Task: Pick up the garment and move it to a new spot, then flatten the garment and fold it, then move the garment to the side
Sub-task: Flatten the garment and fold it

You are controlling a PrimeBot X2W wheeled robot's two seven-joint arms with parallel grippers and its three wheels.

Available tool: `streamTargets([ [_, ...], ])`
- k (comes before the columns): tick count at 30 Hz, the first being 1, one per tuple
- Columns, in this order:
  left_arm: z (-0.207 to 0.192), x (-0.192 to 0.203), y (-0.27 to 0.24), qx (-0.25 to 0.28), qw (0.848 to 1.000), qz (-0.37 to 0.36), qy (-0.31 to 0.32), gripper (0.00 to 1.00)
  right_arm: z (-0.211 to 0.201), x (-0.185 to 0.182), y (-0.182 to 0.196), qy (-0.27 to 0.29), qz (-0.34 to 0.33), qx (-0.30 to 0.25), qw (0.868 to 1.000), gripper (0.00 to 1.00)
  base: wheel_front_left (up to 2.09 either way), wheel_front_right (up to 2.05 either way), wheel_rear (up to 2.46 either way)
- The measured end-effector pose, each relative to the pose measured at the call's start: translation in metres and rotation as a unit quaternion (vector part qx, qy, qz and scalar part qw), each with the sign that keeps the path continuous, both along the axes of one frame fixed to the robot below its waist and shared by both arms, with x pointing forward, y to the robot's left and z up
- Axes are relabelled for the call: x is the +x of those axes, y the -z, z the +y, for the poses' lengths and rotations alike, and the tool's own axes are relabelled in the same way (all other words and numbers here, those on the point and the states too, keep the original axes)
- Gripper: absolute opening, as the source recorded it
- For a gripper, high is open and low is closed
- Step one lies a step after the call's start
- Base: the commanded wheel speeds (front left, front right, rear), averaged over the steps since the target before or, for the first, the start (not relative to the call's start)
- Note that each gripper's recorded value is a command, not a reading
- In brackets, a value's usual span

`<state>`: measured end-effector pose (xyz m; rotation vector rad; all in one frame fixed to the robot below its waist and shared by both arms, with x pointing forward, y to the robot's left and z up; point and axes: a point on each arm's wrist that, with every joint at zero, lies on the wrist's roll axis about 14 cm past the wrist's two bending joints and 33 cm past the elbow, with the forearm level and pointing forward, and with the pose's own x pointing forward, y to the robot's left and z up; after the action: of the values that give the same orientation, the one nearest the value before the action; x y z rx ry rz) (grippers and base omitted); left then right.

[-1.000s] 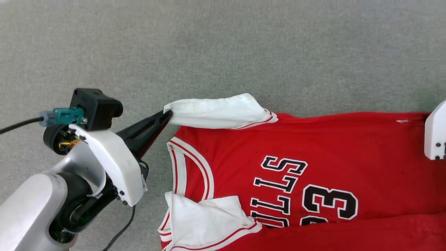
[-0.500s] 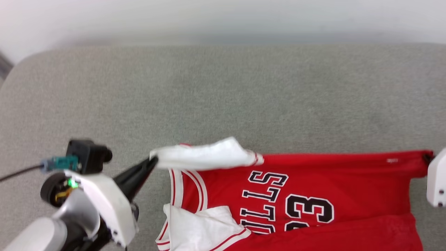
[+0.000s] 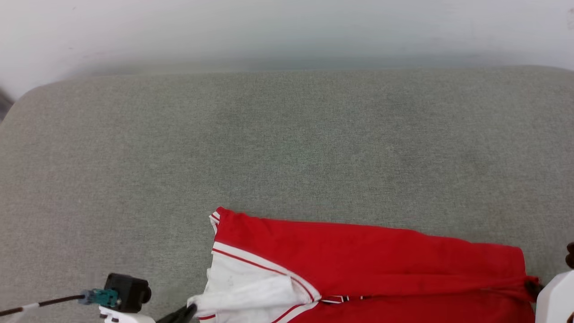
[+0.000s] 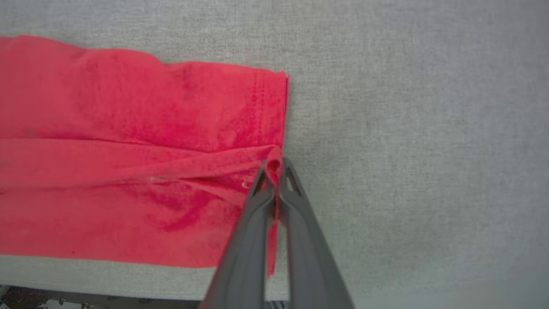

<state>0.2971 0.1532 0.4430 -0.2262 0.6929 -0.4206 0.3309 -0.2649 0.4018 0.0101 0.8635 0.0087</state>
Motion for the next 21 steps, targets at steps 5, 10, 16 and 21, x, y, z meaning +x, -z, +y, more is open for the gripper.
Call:
streamTargets([
  [5,0.001,-0.013,0.029,0.01,0.999,0.044,0.003,0.0,0.001,-0.012,0.017,-0.016,0.028,-0.014,0.999,0.0,0.0,0.0,0.0],
  [10,-0.005,-0.017,0.044,0.019,0.998,0.06,0.024,0.0,0.004,-0.014,0.029,-0.032,0.032,-0.021,0.999,0.1,0.0,0.0,0.0],
  [16,-0.013,-0.017,0.053,0.037,0.997,0.055,0.049,1.0,0.003,-0.016,0.035,-0.033,0.033,-0.019,0.999,1.0,0.0,0.0,0.0],
  [21,-0.017,-0.008,0.045,0.028,0.999,0.019,0.041,1.0,0.004,-0.013,0.023,-0.035,0.009,-0.015,0.999,1.0,0.0,0.0,0.0],
])
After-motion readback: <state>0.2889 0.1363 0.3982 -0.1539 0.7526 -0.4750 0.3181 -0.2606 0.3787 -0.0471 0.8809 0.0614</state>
